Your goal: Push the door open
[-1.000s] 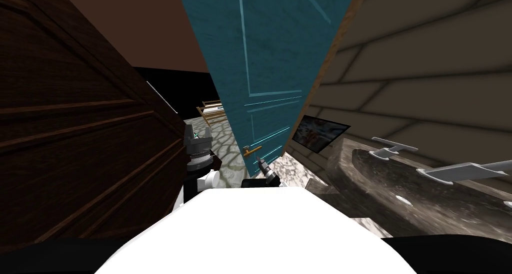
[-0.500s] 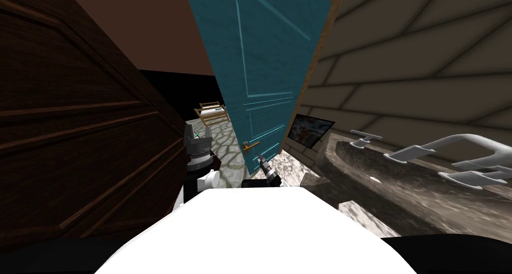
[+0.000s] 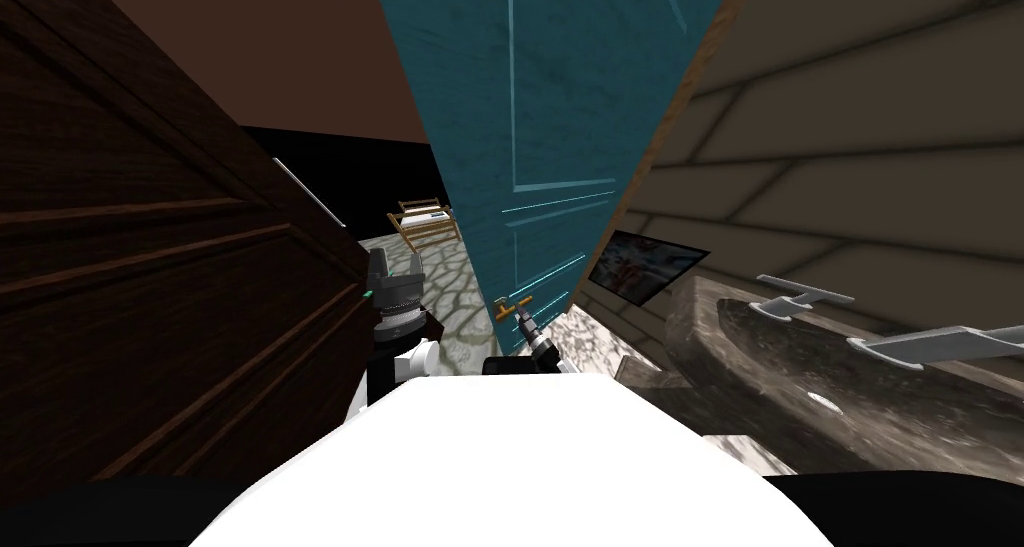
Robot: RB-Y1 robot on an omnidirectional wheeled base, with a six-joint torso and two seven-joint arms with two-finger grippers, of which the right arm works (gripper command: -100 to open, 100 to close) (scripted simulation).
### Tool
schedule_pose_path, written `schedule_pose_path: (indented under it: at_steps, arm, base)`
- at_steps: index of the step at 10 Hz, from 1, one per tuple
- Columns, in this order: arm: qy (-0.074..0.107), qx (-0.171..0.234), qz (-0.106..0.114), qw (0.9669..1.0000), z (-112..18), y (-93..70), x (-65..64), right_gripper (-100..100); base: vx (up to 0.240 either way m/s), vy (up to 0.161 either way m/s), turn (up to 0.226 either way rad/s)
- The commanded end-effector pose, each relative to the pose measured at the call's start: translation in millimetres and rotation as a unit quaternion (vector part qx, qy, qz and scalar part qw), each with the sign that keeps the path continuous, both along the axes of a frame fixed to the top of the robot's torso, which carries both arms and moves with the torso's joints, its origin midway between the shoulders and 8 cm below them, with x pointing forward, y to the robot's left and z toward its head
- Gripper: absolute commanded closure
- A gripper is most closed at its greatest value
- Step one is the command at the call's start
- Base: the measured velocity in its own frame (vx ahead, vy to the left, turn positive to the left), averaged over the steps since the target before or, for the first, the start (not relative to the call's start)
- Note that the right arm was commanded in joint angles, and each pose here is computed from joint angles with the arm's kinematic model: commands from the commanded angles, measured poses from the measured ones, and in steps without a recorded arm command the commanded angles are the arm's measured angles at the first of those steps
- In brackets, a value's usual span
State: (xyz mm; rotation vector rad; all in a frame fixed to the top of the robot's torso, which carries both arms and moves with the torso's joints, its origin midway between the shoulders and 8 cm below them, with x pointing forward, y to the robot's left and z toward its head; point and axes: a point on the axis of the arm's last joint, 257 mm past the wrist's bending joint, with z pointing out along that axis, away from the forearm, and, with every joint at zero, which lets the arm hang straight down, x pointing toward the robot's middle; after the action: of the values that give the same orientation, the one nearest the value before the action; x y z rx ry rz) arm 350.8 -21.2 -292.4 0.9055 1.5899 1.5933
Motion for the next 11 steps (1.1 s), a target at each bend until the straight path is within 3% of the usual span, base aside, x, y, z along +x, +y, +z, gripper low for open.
schedule_pose_path:
  at_steps: [1, 2, 3, 8, 9, 11]
  arm:
    - [0.0, 0.0, -0.002, 1.0, -0.2, 0.2, 4.3, -100]
    - [0.0, 0.0, -0.002, 1.0, -0.3, 0.6, 3.0, -100]
    - [0.0, 0.0, -0.002, 1.0, -0.3, 0.6, 3.0, 100]
    - [0.0, 0.0, -0.002, 1.0, -0.3, 0.6, 3.0, 100]
    - [0.0, 0.0, -0.004, 1.0, -0.4, -2.1, 0.4, -100]
    - [0.0, 0.0, -0.006, 1.0, -0.3, -4.4, -1.7, -100]
  base:
    - [0.167, 0.093, 0.03]
    - [0.067, 0.044, 0.001]
    - [-0.004, -0.005, -0.004]
    - [-0.015, -0.009, 0.001]
    - [-0.129, -0.033, -0.096]
    - [-0.195, -0.05, -0.071]
